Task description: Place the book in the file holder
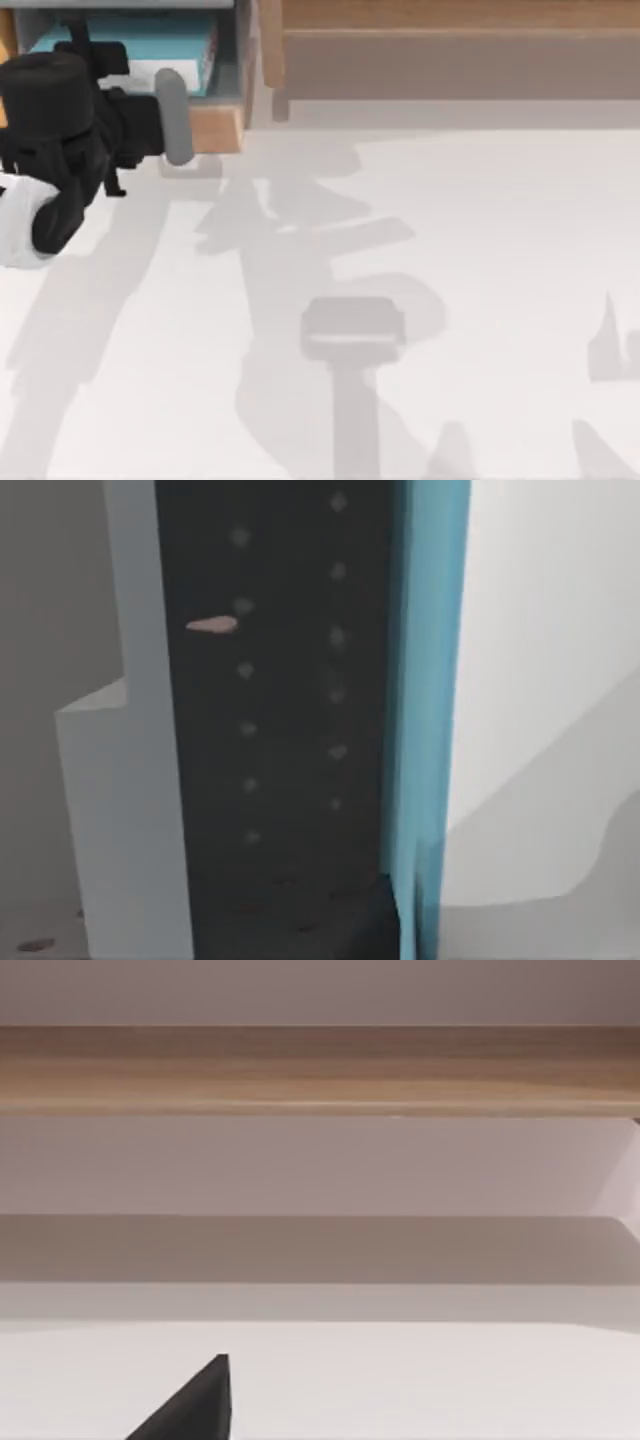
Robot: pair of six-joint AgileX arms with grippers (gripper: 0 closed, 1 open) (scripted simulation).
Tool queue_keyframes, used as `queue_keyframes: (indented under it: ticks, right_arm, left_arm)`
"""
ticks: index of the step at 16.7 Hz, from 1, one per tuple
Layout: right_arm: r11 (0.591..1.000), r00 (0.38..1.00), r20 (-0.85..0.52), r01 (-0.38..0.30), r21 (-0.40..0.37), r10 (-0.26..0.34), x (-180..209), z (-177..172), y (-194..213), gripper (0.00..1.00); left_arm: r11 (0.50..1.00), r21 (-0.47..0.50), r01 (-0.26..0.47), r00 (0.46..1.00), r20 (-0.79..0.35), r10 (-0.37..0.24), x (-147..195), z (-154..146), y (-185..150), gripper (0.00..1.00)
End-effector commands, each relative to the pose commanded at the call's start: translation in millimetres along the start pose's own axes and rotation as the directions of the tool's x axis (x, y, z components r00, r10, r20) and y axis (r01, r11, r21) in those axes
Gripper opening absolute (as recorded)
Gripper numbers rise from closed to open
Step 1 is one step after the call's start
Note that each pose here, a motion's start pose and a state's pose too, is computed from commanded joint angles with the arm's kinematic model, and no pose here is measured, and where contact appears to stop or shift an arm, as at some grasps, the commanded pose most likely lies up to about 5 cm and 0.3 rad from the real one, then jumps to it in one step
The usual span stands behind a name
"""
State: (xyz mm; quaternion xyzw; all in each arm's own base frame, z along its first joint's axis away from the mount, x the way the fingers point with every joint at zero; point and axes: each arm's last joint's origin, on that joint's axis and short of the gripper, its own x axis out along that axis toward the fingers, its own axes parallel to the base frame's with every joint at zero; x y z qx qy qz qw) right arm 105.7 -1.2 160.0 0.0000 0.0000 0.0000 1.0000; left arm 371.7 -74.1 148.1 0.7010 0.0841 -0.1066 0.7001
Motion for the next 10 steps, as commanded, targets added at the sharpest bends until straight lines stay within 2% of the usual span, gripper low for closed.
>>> queue_keyframes:
  ticks: [4,10]
  right_arm:
    - [1.000,1.000,0.000,0.000,0.000,0.000,0.0,0.0,0.0,1.00]
    - [1.000,1.000,0.000,0.000,0.000,0.000,0.0,0.0,0.0,1.00]
  left_arm:
    - [1.000,0.000,0.000,1.000,0.000,0.000,0.0,0.0,0.0,0.98]
    - [1.000,0.000,0.000,1.000,0.000,0.000,0.0,0.0,0.0,1.00]
